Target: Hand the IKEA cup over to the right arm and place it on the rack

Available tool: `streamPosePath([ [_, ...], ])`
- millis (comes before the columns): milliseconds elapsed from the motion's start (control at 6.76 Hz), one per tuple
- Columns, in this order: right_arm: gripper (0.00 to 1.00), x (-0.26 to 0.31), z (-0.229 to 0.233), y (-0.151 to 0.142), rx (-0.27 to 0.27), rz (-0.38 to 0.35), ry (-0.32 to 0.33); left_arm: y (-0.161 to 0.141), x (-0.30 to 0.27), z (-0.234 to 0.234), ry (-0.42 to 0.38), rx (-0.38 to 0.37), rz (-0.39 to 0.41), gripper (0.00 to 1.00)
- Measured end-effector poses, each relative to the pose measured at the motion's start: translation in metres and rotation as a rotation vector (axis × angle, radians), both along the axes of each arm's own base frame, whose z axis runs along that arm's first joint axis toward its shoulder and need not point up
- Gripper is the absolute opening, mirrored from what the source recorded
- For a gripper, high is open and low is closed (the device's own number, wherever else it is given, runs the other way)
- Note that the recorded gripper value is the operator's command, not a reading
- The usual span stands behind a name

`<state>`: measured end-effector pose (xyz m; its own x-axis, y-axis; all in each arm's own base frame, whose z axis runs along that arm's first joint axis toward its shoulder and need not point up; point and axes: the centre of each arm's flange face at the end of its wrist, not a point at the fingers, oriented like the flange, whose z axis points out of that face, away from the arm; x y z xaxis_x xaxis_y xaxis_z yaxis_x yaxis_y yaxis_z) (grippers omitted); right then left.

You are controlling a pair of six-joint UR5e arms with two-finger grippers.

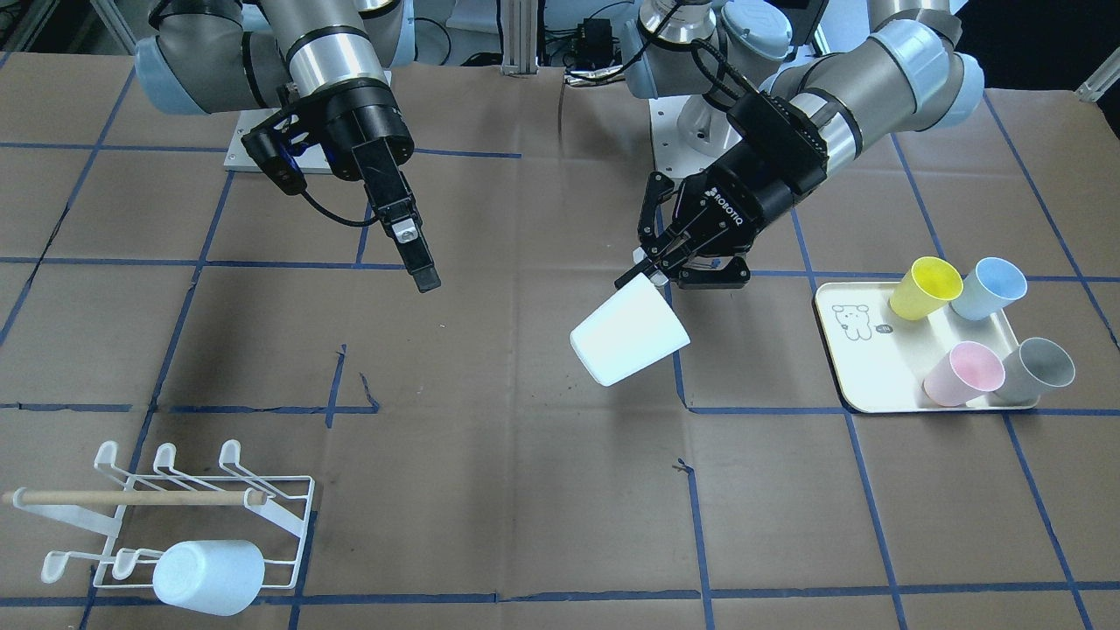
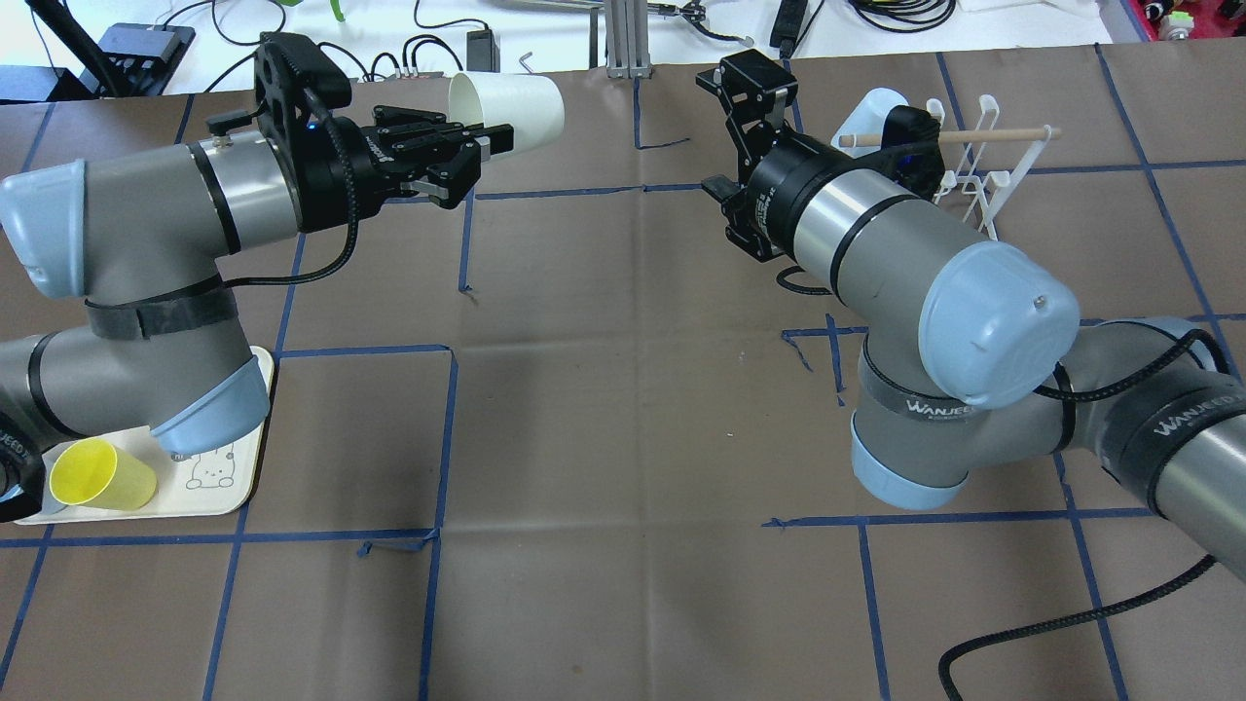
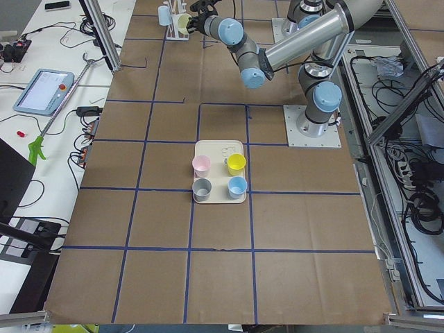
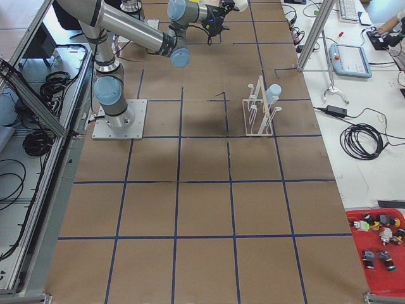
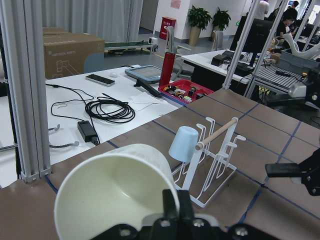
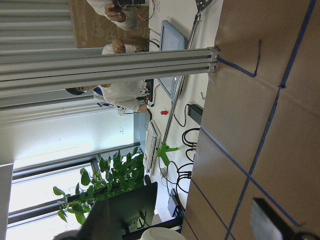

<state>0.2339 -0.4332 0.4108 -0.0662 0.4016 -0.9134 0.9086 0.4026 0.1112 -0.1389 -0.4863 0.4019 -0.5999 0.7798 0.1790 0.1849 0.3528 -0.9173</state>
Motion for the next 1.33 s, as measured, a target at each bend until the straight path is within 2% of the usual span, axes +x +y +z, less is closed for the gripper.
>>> streamPosePath([
  [444,1.0,0.005,-0.006,-0.002,0.074,0.008,-0.002,-0.003,-0.015,-0.024,0.023,-0.007,-0.027,0.0],
  [740,0.99,0.022,-0.007,0.006,0.119,0.023,-0.043,0.004,-0.03,-0.02,0.035,-0.001,-0.048,0.0],
  [1332,0.98,0.053,0.002,0.009,0.201,0.055,-0.081,0.006,-0.034,-0.019,0.04,0.001,-0.055,0.0],
])
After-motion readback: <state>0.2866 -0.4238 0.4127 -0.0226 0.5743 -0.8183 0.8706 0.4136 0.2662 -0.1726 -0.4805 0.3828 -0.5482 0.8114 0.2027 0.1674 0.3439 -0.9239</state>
